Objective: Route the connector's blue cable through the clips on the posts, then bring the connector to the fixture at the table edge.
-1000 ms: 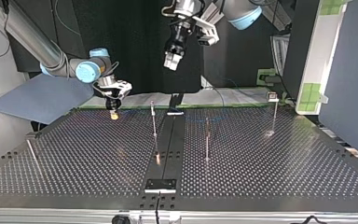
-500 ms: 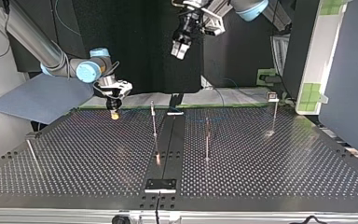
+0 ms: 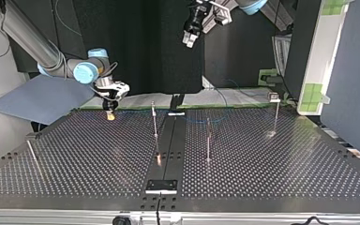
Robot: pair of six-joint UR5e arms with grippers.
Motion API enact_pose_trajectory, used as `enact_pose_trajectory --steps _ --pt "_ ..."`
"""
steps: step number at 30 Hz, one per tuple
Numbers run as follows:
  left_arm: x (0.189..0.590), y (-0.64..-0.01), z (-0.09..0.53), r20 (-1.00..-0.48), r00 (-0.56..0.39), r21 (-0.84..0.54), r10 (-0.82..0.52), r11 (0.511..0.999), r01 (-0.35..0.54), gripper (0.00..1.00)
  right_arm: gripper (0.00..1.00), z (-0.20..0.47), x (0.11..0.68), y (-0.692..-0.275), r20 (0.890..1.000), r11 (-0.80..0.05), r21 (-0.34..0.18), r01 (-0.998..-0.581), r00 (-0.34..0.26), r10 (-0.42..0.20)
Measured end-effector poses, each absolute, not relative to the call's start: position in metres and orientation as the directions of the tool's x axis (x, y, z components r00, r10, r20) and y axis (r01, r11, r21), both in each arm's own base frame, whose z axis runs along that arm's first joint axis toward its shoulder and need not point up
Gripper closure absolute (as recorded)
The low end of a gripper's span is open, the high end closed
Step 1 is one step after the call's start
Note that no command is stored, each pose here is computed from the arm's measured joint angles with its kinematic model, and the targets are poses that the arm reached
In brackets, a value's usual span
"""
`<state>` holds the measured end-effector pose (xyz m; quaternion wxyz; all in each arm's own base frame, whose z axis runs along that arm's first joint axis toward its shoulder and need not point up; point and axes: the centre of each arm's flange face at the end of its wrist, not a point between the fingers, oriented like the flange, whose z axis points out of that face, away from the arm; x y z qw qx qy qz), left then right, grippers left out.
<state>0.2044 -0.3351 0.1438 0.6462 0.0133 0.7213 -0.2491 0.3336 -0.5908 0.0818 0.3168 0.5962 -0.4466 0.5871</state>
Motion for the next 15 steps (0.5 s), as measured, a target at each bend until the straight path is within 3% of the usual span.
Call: enact_pose_trajectory --steps 15 --pt "0.189 -0.319 0.123 -0.943 -0.192 -0.323 -0.272 0.887 0.329 0.0 1.0 0.138 0.291 -0.602 0.982 -0.248 -0.169 -0.954 -0.143 -0.12"
